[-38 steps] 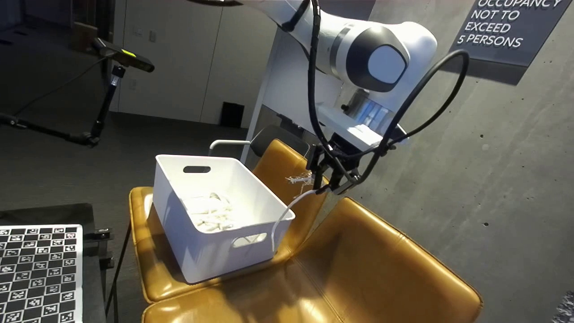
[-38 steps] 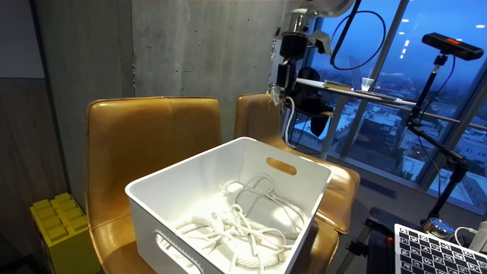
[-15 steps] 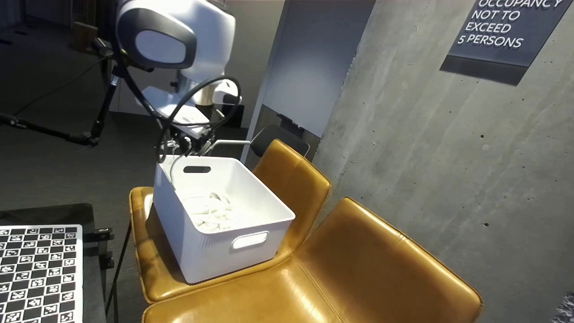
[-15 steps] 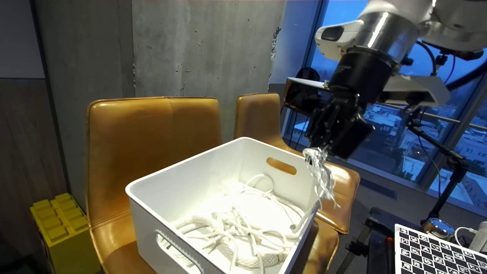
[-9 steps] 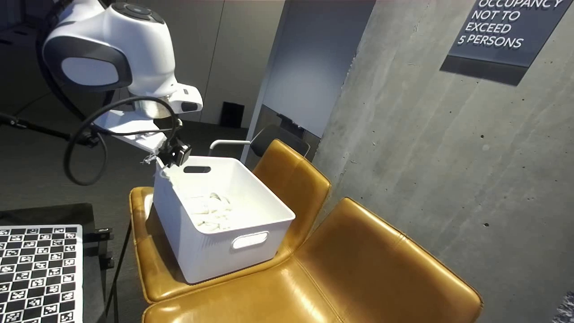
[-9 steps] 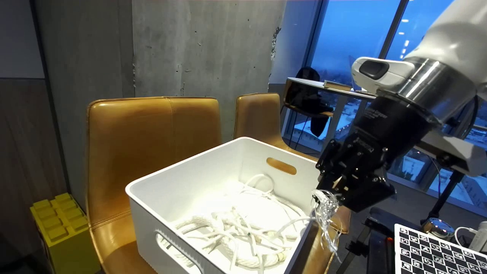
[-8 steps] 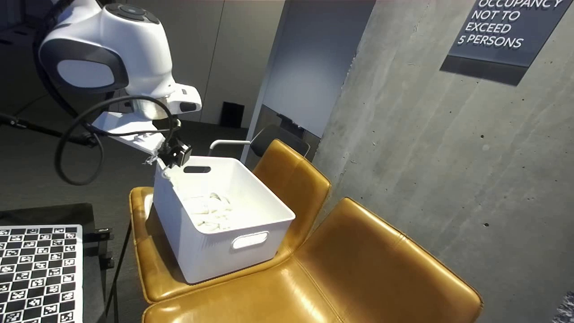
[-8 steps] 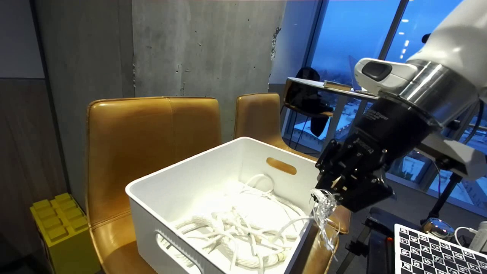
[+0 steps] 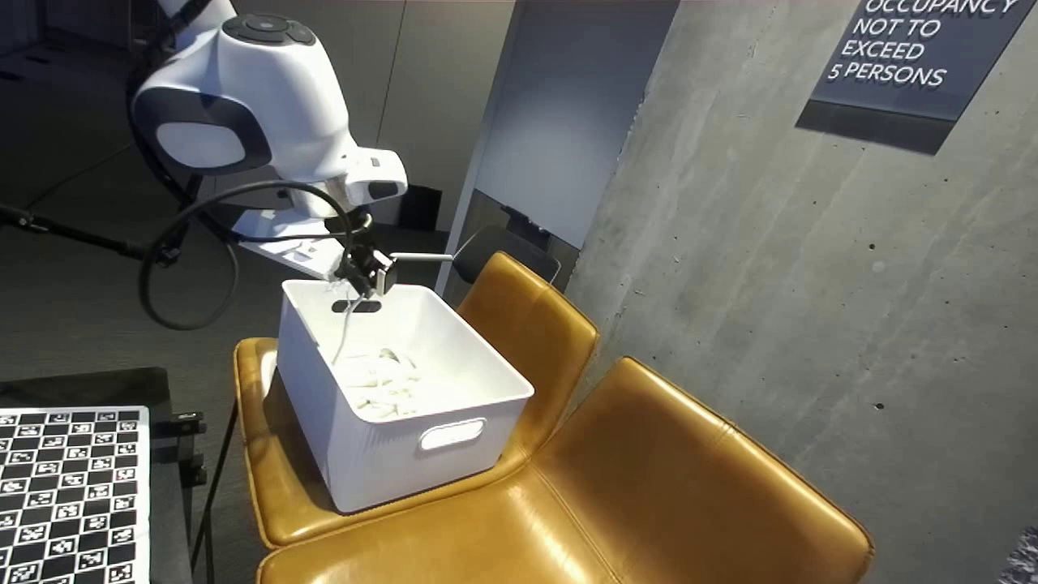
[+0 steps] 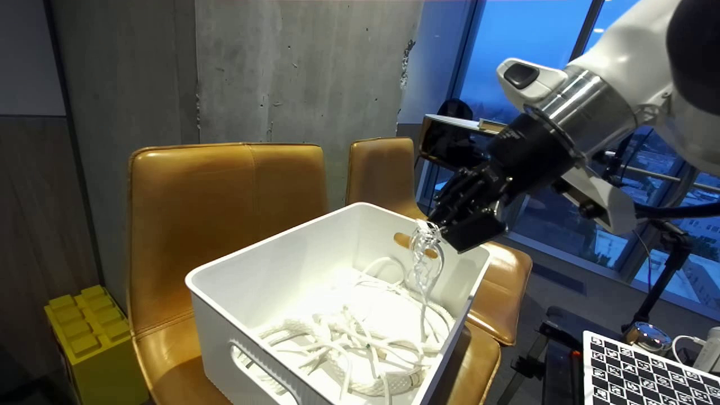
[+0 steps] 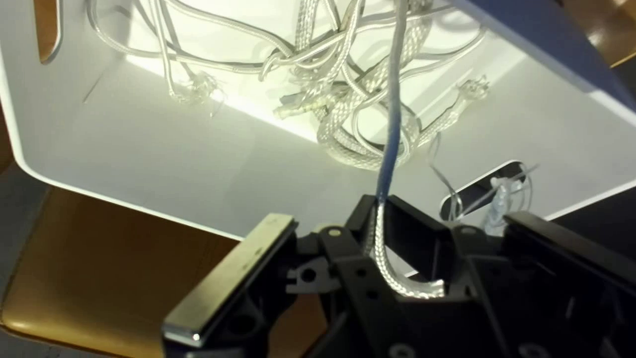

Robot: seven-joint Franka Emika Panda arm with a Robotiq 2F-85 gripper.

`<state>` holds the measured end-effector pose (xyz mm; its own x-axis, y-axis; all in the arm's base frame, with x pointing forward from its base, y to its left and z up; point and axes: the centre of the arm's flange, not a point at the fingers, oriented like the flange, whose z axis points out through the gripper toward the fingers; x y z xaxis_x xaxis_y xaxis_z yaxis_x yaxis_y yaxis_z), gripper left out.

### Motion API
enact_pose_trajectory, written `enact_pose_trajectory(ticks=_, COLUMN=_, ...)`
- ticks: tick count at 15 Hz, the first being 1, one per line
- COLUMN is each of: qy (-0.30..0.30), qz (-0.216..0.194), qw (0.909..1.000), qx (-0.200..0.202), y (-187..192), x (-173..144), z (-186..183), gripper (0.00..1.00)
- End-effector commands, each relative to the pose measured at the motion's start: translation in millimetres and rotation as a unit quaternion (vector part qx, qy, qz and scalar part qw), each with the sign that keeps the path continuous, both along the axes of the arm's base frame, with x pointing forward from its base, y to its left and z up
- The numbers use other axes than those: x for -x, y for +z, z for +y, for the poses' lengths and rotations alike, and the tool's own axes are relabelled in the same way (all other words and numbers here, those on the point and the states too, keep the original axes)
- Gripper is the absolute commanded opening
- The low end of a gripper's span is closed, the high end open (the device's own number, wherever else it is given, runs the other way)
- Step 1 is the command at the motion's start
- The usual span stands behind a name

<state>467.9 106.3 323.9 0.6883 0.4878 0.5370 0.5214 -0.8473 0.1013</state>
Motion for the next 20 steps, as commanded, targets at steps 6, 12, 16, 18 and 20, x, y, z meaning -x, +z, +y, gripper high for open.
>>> enact_pose_trajectory(ticks=6, qy=-0.082, qz=0.070, qw=0.9941, qx=0.002, y=-37, x=-41, z=-35, gripper=0.66)
enact_pose_trajectory(ticks=12, qy=-0.167, qz=0.205, qw=0.9644, qx=-0.003, y=-45, x=-11, z=-85, gripper=1.00)
enact_pose_trajectory(ticks=16, qy=-0.165, qz=0.198, qw=0.9662, qx=0.000, y=-70, x=-13, z=-99, gripper=1.00)
enact_pose_trajectory(ticks=18, qy=-0.167, qz=0.197, qw=0.9660, qx=-0.003, y=-67, x=-11, z=-96, gripper=1.00)
enact_pose_trajectory(ticks=20, qy=-0.167, qz=0.198, qw=0.9659, qx=-0.003, y=-67, x=-11, z=-95, gripper=1.00)
